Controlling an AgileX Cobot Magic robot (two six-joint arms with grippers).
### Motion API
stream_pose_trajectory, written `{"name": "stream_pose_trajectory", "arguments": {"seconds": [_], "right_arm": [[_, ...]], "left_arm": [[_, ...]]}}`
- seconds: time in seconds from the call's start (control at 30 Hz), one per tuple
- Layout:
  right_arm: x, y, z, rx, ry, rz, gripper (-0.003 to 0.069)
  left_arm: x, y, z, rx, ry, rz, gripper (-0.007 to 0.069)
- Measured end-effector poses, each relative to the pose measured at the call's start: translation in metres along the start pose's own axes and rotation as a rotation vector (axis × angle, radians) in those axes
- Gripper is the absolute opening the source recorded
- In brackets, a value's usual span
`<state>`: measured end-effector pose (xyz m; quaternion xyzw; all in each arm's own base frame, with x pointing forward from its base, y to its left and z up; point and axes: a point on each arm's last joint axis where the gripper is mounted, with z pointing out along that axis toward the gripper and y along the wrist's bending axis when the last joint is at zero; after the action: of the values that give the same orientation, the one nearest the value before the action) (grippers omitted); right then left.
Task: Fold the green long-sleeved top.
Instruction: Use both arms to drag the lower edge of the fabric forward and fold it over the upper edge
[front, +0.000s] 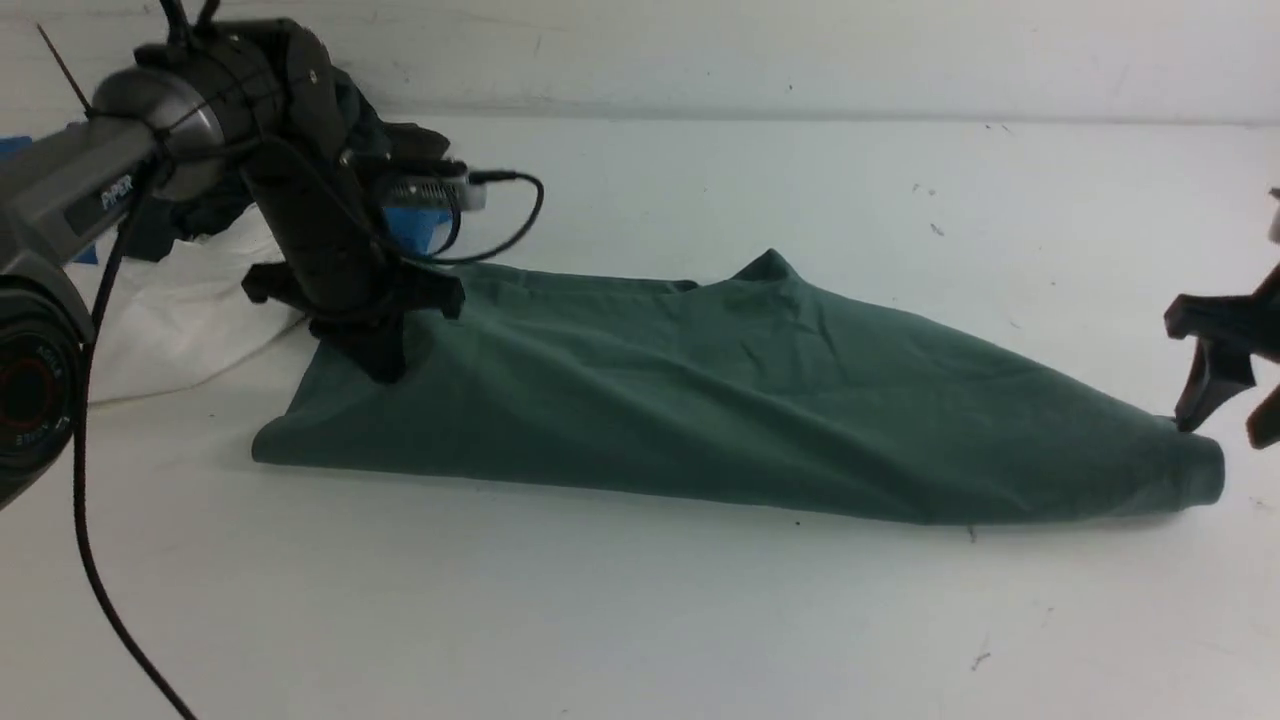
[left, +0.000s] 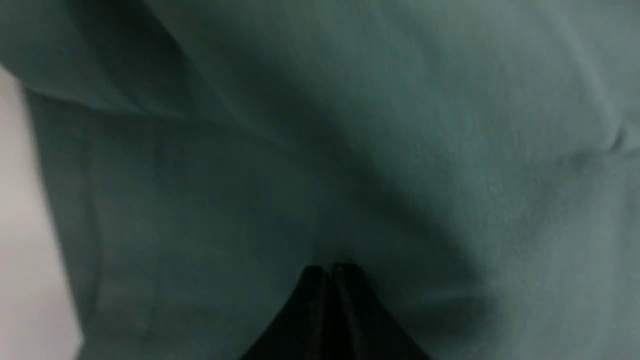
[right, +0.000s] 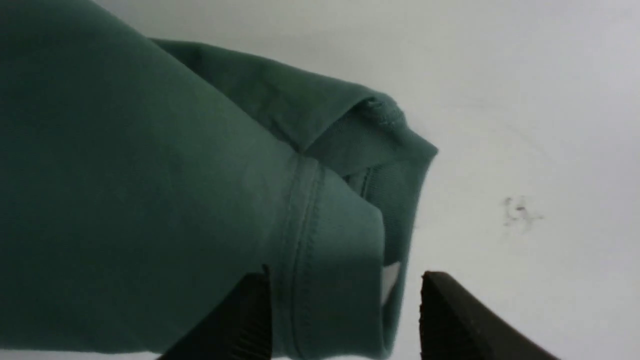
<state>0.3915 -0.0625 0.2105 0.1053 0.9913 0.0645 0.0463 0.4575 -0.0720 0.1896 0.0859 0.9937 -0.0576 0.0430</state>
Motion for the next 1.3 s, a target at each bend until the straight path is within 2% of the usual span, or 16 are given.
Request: {"name": "stream_pose_trajectory", "arguments": {"seconds": [0.23,0.37,0.5,0.53,0.57,0.73,0.9,1.03,1.1,1.13,1.17,1.2,1.3], "right_arm": [[-0.006,0.000,0.033,-0.043,0.056,0.013,0.0370],[-0.007,0.000,0.037,-0.048,0.045,-0.009,0.0303],[-0.006,0.002,0.026,-0.055,0.020,-0.026,0.0102],[-0.006,0.002,0.026,-0.055,0.021,-0.026,0.0092],[-0.005,0.002,0.017,-0.047,0.004,-0.036,0.0032],[-0.005,0.001,-0.001,-0.005,-0.064,-0.035,0.0014],[-0.006,-0.001,0.002,0.009,-0.065,-0.028,0.0014],[-0.009,-0.004,0.021,0.023,-0.022,-0.027,0.0067],[-0.008,-0.007,0.030,0.036,0.012,-0.031,0.0159],[-0.008,-0.007,0.031,0.038,0.018,-0.032,0.0168],[-0.007,-0.009,0.033,0.050,0.044,-0.035,0.0240],[-0.006,-0.009,0.034,0.052,0.050,-0.033,0.0262],[-0.009,-0.013,0.027,0.104,0.043,-0.024,0.0442]], "left_arm": [[0.008,0.002,0.027,-0.069,0.078,-0.017,-0.0004],[0.009,0.004,0.028,-0.093,0.080,-0.022,-0.0004],[0.009,0.004,0.029,-0.097,0.079,-0.025,-0.0004],[0.009,0.004,0.029,-0.097,0.079,-0.025,-0.0004],[0.009,0.004,0.029,-0.097,0.079,-0.025,-0.0004],[0.009,0.004,0.028,-0.097,0.076,-0.025,-0.0004],[0.009,0.004,0.028,-0.096,0.076,-0.024,-0.0004],[0.009,0.004,0.028,-0.095,0.076,-0.025,-0.0004],[0.009,0.003,0.027,-0.096,0.073,-0.024,-0.0004],[0.009,0.003,0.027,-0.097,0.073,-0.024,-0.0004],[0.010,0.004,0.026,-0.103,0.072,-0.021,-0.0004],[0.010,0.004,0.026,-0.104,0.072,-0.021,-0.0004],[0.011,0.004,0.014,-0.115,0.049,-0.020,-0.0004]]}}
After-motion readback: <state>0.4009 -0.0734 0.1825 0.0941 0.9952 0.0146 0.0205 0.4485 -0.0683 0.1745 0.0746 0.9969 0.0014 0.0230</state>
